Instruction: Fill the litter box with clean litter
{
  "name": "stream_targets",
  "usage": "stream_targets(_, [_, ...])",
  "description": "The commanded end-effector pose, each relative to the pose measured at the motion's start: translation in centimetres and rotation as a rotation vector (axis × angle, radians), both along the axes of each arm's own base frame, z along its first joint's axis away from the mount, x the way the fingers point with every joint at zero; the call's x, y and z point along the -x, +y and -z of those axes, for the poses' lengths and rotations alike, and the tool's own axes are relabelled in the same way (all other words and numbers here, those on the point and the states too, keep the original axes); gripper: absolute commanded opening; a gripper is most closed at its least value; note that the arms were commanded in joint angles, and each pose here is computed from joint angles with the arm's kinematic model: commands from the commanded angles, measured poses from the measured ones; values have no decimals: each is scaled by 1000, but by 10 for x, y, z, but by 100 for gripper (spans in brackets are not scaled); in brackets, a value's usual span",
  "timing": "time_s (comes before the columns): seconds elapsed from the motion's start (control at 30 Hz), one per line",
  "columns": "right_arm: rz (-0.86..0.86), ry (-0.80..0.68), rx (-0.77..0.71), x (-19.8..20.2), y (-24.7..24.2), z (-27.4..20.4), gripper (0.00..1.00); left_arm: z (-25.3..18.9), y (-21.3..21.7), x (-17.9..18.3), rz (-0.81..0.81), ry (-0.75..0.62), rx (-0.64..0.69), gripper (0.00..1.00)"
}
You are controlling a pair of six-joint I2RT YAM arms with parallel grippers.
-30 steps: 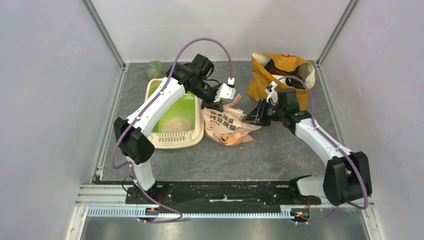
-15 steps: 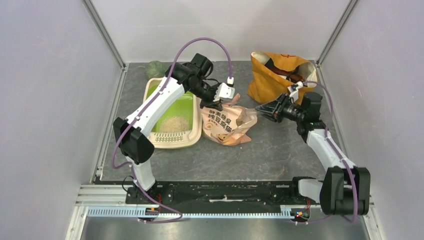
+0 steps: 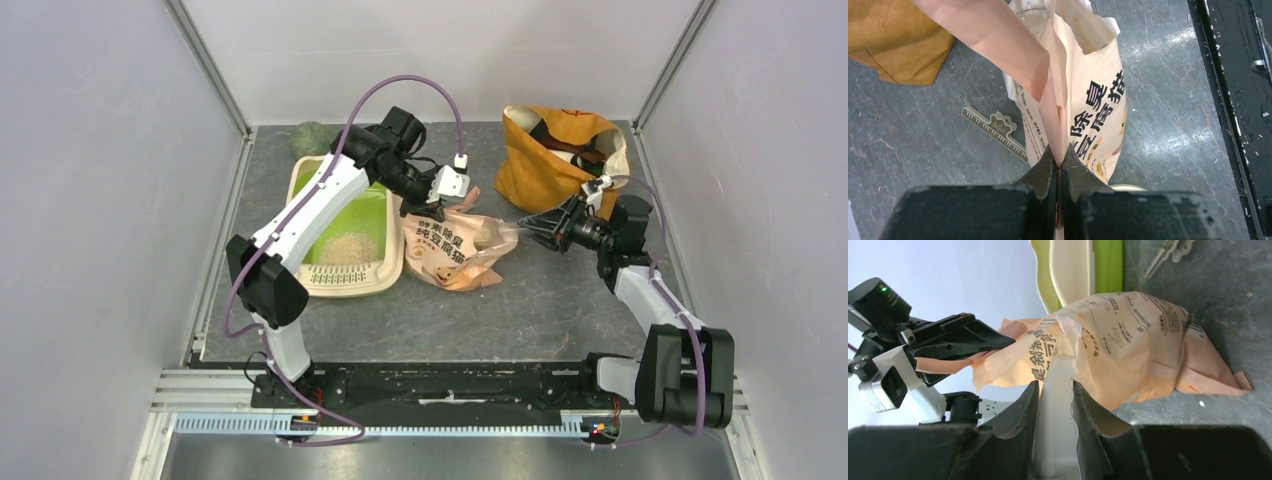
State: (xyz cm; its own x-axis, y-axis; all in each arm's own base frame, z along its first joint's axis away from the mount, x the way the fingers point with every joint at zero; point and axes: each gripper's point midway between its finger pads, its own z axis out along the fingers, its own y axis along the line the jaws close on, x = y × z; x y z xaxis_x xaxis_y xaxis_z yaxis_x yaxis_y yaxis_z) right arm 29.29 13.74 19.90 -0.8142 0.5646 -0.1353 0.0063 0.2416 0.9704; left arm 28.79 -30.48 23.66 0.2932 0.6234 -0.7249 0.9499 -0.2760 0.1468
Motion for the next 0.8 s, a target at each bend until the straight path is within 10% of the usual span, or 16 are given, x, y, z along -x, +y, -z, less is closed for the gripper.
stream_targets(0.0, [-20,-36,-132,-8,0,-25,0,-22,-3,7,14,-17,52,2])
stream_targets(0.77, [-15,1,-164,5,-29,-26,0,-19,-4,9,1,24,46,2])
